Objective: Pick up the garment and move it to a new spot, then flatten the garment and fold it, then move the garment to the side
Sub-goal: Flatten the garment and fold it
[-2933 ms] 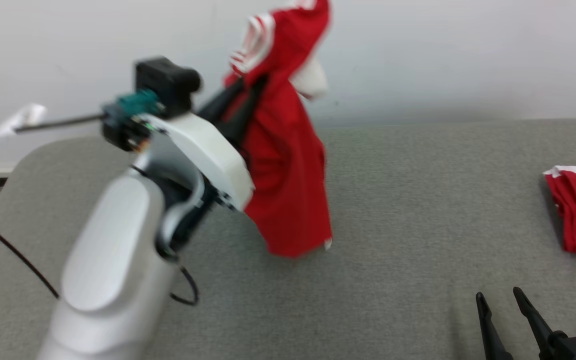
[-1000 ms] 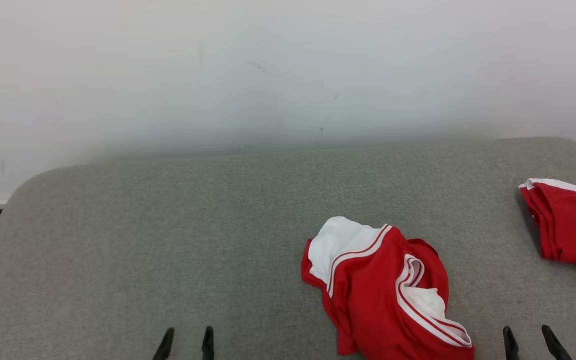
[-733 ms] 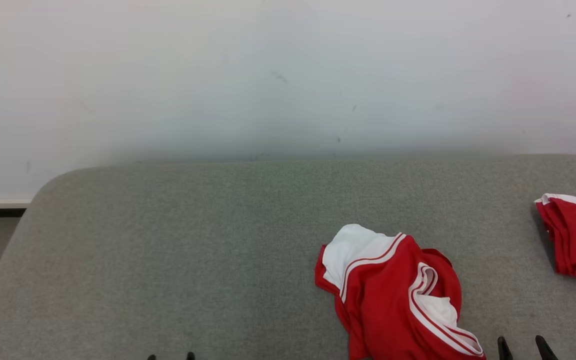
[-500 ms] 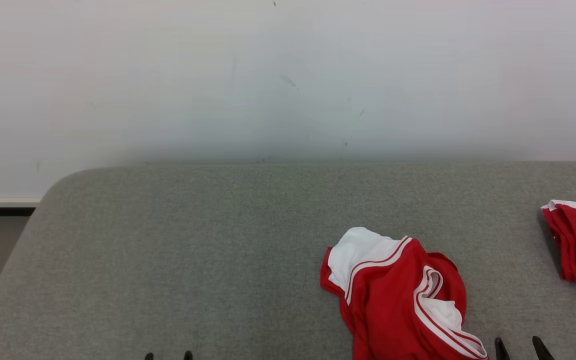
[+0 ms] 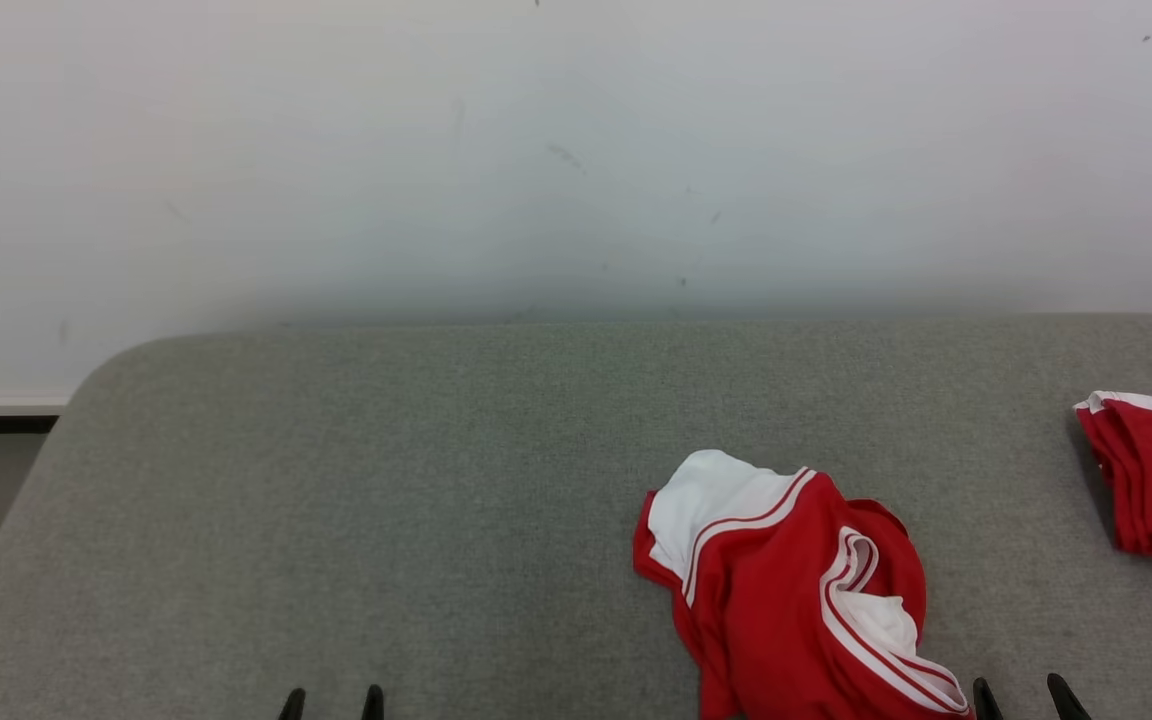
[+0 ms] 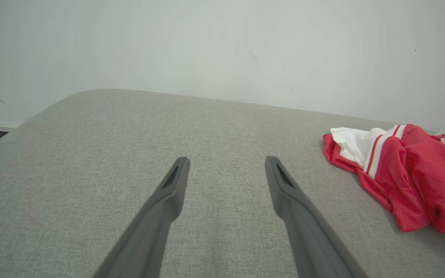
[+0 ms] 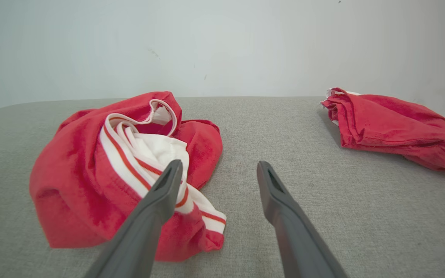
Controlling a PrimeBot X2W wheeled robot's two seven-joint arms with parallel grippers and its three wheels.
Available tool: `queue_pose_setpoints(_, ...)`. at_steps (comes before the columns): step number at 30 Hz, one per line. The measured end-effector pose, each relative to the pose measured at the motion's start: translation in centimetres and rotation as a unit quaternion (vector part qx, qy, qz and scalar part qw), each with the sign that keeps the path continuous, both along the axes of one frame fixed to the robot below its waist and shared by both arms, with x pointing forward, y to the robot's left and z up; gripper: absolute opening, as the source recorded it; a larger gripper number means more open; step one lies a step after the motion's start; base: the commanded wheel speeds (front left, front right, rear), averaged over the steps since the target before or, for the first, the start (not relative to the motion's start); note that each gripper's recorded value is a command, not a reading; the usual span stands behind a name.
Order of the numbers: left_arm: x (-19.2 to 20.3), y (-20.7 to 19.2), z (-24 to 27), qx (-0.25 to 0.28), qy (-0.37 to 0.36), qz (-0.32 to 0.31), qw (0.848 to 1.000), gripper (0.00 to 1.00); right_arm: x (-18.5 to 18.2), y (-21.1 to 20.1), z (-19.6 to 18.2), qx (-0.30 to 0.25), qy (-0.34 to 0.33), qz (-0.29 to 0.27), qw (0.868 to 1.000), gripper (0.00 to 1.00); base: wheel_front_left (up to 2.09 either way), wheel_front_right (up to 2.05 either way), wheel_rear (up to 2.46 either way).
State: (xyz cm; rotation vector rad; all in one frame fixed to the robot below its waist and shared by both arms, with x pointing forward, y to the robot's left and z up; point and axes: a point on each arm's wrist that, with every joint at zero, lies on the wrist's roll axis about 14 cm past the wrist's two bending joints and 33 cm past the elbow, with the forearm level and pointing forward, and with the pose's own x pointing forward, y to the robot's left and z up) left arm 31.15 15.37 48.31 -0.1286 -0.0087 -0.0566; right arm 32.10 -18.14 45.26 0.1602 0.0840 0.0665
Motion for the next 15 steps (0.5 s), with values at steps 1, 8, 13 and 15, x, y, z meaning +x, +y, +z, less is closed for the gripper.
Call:
queue_pose_setpoints(1, 0.10, -0.06, 0.10, 0.000, -0.002, -0.001, 1.000, 1.00, 0.00, -0.01, 0.00, 0.000, 0.000, 0.000, 1.000, 1.00, 0.00, 0.00, 0.00)
queue_pose_setpoints(8, 0.32, -0.20, 0.19, -0.001, -0.004, -0.006, 1.000, 1.00, -0.08, -0.01, 0.08, 0.001, -0.001, -0.001, 1.000, 1.00, 0.00, 0.00, 0.00)
queue_pose_setpoints(13, 0.48, -0.32, 0.19, -0.001, -0.004, -0.009, 1.000, 1.00, -0.04, -0.03, 0.13, 0.001, -0.002, -0.001, 1.000, 1.00, 0.00, 0.00, 0.00)
queue_pose_setpoints(15, 0.57, -0.33, 0.18, -0.001, -0.004, -0.009, 1.000, 1.00, -0.07, -0.05, 0.12, 0.001, -0.002, -0.002, 1.000, 1.00, 0.00, 0.00, 0.00)
